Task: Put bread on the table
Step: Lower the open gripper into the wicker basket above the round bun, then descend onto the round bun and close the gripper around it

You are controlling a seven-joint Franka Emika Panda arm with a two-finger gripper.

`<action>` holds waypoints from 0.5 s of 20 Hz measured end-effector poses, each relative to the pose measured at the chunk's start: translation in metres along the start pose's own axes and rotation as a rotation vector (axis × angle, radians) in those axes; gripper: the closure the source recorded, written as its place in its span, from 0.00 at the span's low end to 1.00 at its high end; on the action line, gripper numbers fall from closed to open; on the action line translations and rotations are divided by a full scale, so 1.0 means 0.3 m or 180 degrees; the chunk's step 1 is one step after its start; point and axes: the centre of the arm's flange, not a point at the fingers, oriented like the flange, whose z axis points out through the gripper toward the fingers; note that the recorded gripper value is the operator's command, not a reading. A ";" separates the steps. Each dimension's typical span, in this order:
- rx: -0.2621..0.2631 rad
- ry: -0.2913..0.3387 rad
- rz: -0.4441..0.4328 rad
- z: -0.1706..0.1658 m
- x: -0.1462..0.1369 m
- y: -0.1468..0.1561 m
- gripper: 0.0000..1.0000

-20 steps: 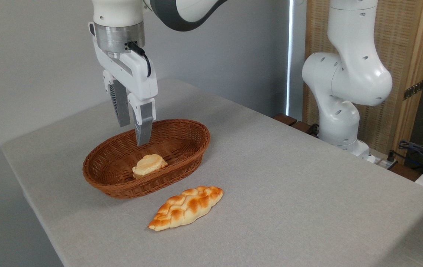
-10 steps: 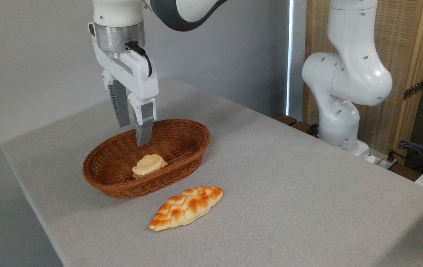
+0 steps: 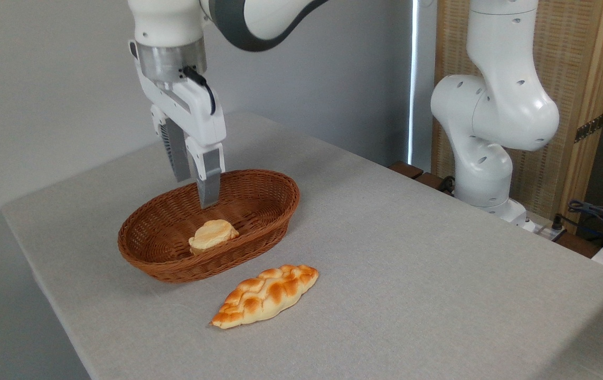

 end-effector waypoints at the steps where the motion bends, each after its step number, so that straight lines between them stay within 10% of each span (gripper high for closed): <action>1: -0.0026 -0.0036 0.0012 0.023 0.000 0.009 0.00; 10: -0.0032 -0.0348 0.0197 0.168 0.018 0.050 0.00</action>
